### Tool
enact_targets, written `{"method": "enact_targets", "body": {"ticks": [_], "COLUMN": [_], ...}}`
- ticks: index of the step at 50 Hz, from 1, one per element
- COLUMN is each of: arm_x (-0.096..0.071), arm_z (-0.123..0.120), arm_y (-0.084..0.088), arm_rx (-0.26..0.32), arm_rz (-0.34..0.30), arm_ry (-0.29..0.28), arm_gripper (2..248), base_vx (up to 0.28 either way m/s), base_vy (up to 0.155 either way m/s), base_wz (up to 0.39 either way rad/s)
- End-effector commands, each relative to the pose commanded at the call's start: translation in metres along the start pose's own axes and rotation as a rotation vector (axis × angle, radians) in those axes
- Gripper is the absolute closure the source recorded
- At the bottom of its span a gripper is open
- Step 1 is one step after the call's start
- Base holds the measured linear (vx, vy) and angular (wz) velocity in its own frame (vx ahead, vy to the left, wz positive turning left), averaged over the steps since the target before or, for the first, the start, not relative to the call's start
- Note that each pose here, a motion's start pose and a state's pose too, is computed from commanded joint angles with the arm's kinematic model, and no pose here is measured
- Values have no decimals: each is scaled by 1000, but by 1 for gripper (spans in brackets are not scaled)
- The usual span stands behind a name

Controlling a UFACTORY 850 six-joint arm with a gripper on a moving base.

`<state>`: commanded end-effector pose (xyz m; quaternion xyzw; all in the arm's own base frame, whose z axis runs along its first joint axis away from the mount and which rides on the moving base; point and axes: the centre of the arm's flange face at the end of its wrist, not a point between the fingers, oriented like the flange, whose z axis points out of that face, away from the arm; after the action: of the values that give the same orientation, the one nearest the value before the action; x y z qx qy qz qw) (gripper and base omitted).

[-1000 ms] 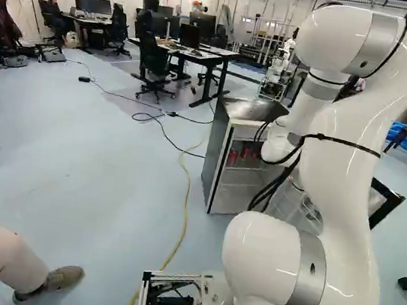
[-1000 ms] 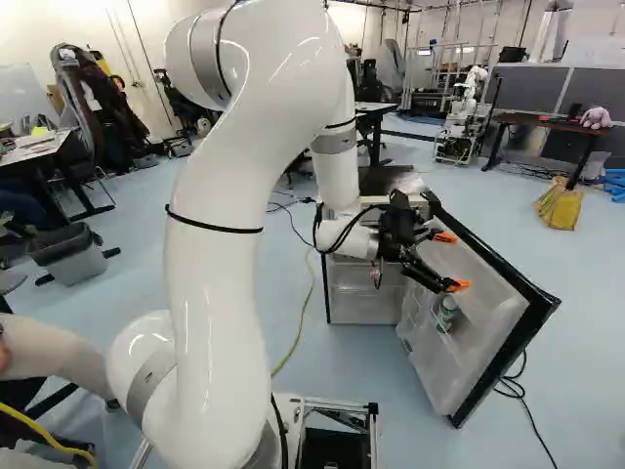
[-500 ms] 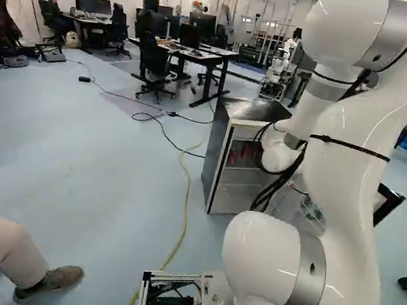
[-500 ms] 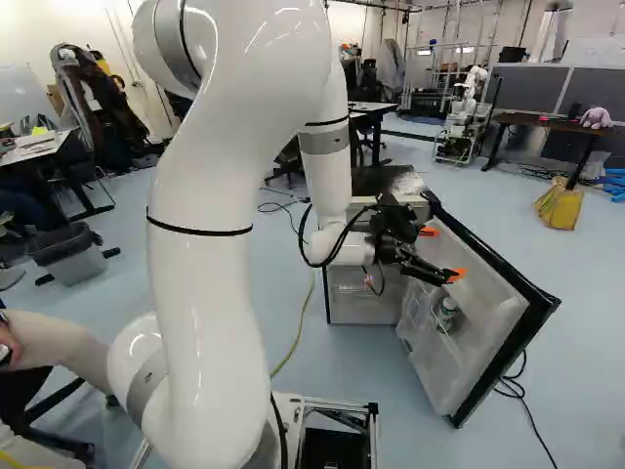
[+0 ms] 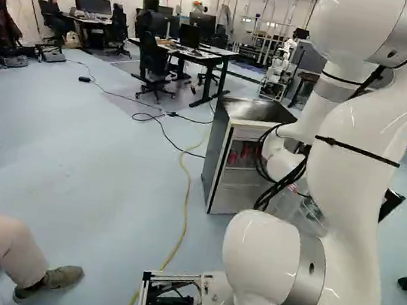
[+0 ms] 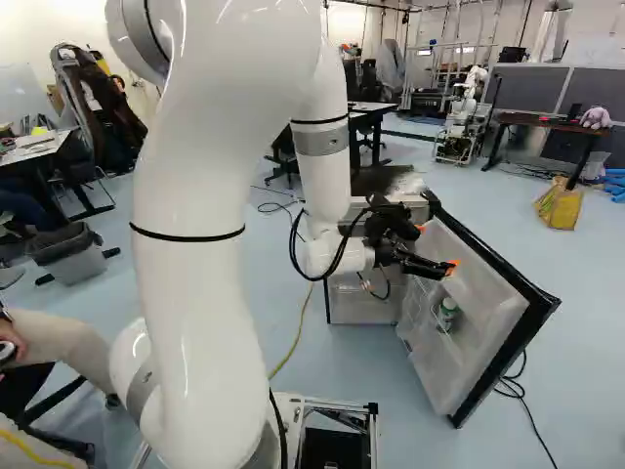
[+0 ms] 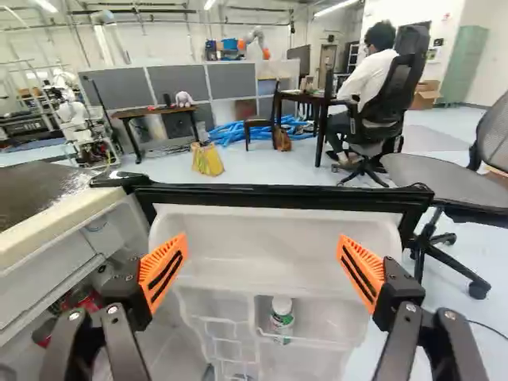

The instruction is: Grab a drink from the fridge

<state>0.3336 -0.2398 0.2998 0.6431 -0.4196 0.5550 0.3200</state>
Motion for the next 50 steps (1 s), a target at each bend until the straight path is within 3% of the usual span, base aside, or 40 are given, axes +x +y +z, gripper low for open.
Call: {"method": "enact_targets", "body": {"ticks": [26,50], "arm_x": [0,-7], "arm_z": [-16,-34], "arm_y": [17,34], "arm_rx": [194,360], "arm_rz": [-68,-138], "arm_ry": [-42,-131], "arm_gripper": [3,3], "base_vx": [0,0], "base_vy": [0,0], "base_wz": [0,0]}}
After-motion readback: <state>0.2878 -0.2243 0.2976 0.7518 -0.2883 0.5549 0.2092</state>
